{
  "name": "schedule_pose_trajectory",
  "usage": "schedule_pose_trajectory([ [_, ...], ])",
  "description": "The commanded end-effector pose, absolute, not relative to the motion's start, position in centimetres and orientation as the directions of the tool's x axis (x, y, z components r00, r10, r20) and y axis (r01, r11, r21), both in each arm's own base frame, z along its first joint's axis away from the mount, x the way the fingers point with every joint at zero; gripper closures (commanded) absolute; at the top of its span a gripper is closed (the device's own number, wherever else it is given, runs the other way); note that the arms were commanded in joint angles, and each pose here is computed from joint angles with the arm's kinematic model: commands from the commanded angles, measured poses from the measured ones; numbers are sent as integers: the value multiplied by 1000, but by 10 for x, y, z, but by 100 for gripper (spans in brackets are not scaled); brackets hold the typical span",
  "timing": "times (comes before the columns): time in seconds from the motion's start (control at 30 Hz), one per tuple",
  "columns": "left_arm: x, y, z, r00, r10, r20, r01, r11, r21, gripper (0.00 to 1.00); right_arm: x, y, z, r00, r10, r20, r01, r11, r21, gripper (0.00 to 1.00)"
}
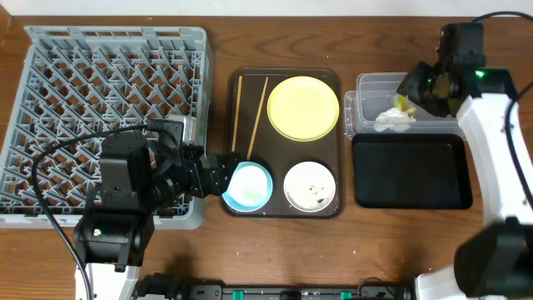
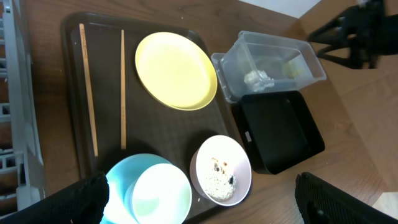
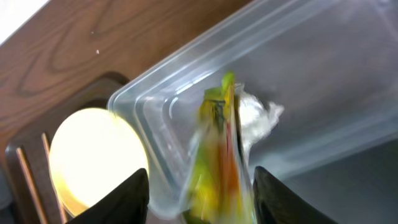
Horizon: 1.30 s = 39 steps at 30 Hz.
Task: Sort waste into correct bins and load items into the dishwasher
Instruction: 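Carry the trash to the clear bin and release it with the right gripper, then move the right gripper to the white rice bowl and grasp its rim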
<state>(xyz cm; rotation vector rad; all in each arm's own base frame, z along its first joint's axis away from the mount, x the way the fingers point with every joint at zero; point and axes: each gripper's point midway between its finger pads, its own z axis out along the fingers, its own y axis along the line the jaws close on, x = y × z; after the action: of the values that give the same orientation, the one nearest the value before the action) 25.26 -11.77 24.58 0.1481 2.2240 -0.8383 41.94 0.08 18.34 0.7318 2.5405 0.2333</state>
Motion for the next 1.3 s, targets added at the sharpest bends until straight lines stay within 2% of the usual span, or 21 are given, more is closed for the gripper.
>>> schedule_pose_trajectory([
  [0.0,254,-117,254,-702,-141,-698,352,783,-513,4,412,-10,205,-704,527,-476,473,848,240,53],
  [0.13,254,-117,254,-702,-141,-698,352,783,-513,4,419,-15,197,-696,525,-490,487,846,216,57],
  [0.23,254,-117,254,-702,-141,-698,352,783,-512,4,419,3,188,-745,507,-434,431,862,267,63],
  [0.37,254,-117,254,-702,-141,-698,352,783,-512,4,417,68,193,-868,266,-420,100,921,376,65],
  [0.43,254,-117,254,-702,-141,-698,352,783,-513,4,402,108,196,-906,132,-402,-67,894,444,65],
  [0.5,254,-117,254,-702,-141,-698,352,783,-513,4,379,142,194,-937,33,-349,-153,857,491,65],
  [0.63,254,-117,254,-702,-141,-698,352,783,-513,4,329,181,172,-963,-140,-230,-226,883,412,63],
  [0.8,254,-117,254,-702,-141,-698,352,783,-513,4,286,214,139,-947,-280,-159,-312,920,236,60],
  [0.93,254,-117,254,-702,-141,-698,352,783,-513,4,267,230,112,-931,-328,-162,-347,931,110,59],
  [1.1,254,-117,254,-702,-141,-698,352,783,-512,4,248,258,83,-890,-410,-200,-438,891,121,55],
  [1.27,254,-117,254,-702,-141,-698,352,783,-513,4,245,259,63,-885,-414,-213,-445,886,126,51],
])
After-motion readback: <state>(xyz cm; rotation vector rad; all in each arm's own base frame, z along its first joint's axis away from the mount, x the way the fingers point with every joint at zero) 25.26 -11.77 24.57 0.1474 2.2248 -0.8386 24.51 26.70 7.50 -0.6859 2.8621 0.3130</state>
